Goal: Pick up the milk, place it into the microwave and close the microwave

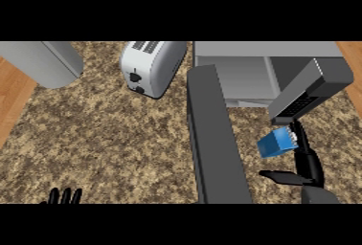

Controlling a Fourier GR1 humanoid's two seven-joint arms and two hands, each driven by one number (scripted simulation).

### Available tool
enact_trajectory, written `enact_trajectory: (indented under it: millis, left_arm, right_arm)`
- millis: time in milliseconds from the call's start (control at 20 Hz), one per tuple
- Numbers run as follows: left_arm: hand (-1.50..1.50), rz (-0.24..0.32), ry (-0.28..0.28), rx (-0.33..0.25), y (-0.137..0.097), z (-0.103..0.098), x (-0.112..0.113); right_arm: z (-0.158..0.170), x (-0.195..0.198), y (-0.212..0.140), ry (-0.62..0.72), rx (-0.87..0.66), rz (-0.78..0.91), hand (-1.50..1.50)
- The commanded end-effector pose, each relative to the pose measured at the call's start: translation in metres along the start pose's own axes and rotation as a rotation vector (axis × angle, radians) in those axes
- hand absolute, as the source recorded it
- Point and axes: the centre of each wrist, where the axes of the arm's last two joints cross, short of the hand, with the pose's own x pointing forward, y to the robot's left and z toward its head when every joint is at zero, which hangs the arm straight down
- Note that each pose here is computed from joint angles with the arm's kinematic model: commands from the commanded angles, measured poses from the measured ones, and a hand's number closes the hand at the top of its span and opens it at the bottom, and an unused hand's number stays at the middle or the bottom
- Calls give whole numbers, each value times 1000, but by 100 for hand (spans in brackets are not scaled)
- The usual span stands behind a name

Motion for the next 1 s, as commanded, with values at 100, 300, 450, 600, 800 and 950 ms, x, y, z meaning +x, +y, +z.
enact_trajectory:
  millis: [100,300,450,600,800,950]
  left_arm:
    - [-150,-6,-16,-15,1,-11,1]
    - [-150,-3,3,-1,0,-3,11]
    - [-150,-21,23,-8,-9,9,3]
    - [-150,13,-15,-3,-1,9,19]
    - [-150,20,19,-4,-3,20,-1]
    - [-150,17,-8,-6,9,-2,4]
  right_arm:
    - [-14,-6,14,6,-29,-41,-150]
    - [-36,2,17,-19,-73,-6,-150]
    - [-20,-7,37,-29,-111,66,150]
    - [-17,-7,12,-49,-63,161,150]
    - [-38,-4,29,-79,-157,196,150]
    - [-42,-1,35,-104,-159,135,150]
